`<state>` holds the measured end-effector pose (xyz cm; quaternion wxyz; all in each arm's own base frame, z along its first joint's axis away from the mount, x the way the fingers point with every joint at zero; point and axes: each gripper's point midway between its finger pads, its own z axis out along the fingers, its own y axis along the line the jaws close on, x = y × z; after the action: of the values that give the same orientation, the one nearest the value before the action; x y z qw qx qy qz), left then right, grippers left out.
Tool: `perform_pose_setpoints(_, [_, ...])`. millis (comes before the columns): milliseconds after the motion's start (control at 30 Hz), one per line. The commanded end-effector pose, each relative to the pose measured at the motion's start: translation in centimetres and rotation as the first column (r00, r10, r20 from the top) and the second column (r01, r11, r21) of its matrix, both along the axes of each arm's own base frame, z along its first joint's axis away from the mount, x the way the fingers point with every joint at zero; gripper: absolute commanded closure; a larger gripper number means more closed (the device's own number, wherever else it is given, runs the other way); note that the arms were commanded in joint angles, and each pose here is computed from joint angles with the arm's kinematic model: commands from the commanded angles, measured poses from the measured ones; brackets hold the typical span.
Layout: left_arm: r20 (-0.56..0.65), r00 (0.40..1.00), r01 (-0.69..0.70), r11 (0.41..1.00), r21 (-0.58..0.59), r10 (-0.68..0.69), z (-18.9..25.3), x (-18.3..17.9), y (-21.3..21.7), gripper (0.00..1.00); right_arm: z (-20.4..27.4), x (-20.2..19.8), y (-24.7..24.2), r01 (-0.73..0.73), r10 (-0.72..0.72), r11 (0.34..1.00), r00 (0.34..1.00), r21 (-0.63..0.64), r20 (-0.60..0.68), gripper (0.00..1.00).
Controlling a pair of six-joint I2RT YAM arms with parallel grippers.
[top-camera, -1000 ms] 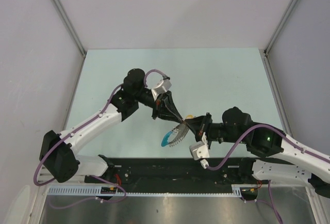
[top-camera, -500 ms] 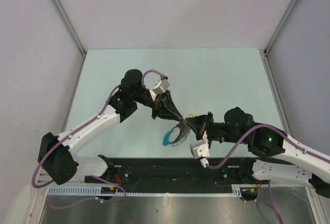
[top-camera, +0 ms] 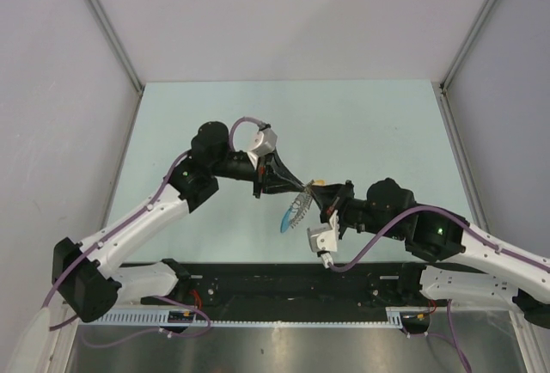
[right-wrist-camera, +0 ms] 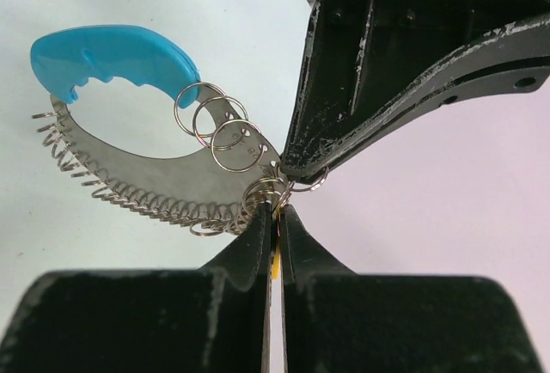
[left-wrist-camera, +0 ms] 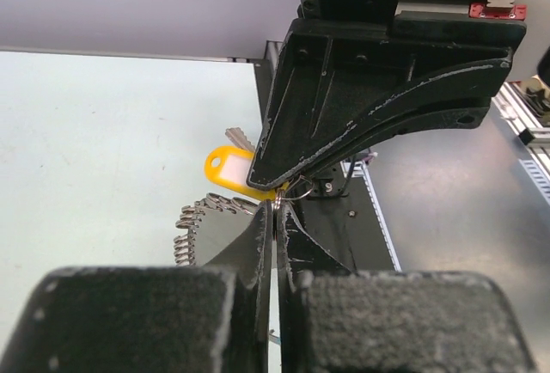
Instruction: Remove the keys from the keyring
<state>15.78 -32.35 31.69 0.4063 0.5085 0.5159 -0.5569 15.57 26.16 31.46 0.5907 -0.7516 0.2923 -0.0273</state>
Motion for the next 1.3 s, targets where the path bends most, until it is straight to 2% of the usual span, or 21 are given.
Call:
perform_pose_setpoints(0, [0.063,0.989,-0.131,0.991,-0.032,0.133,1.1,1.8,0.8,1.00,0.4,-0.3,0.1,0.018,-0.015,0.999,0.999,0.049,-0.050,1.00])
perform_pose_setpoints(133, [0.054,0.996,-0.071,0.995,-0.063,0.075,1.7,0.3,1.1,0.99,1.1,-0.6,0.1,0.034,-0.021,0.993,0.994,0.117,-0.109,1.00])
perform_pose_setpoints(233, [0.068,0.997,-0.030,0.995,-0.092,0.036,2.0,-0.6,1.3,1.00,2.7,-0.9,0.3,0.050,-0.015,0.975,0.987,0.216,-0.159,1.00])
perform_pose_setpoints(300, [0.091,0.995,0.036,0.994,-0.102,-0.027,1.7,-1.9,1.6,1.00,3.5,-1.8,0.6,0.008,0.039,0.966,0.983,0.260,-0.177,1.00])
perform_pose_setpoints(500, [0.096,0.992,0.088,0.995,-0.049,-0.083,1.3,-2.2,1.6,0.99,4.3,-2.9,0.8,-0.036,0.099,0.954,0.975,0.298,-0.198,1.00])
perform_pose_setpoints(567, [0.070,0.993,0.092,0.996,-0.021,-0.091,1.3,-2.2,1.6,0.94,4.3,-3.0,0.9,-0.047,0.107,0.955,0.975,0.291,-0.193,1.00])
perform_pose_setpoints(600, [0.072,0.993,0.092,0.996,-0.011,-0.091,1.1,-2.0,1.6,0.87,4.4,-3.2,1.0,-0.057,0.116,0.955,0.975,0.290,-0.191,1.00])
perform_pose_setpoints(733, [0.065,0.989,0.131,0.991,-0.009,-0.130,1.1,-2.6,1.7,0.71,3.8,-3.4,1.2,-0.082,0.129,0.967,0.974,0.242,-0.186,1.00])
perform_pose_setpoints(1100, [0.087,0.986,0.139,0.989,0.055,-0.143,0.9,-3.0,2.2,0.55,3.6,-4.3,0.7,-0.160,0.183,0.973,0.973,0.164,-0.137,1.00])
perform_pose_setpoints(1267, [0.066,0.981,0.173,0.980,0.103,-0.180,0.2,-3.8,1.6,0.53,3.8,-4.8,0.8,-0.194,0.214,0.969,0.968,0.153,-0.129,1.00])
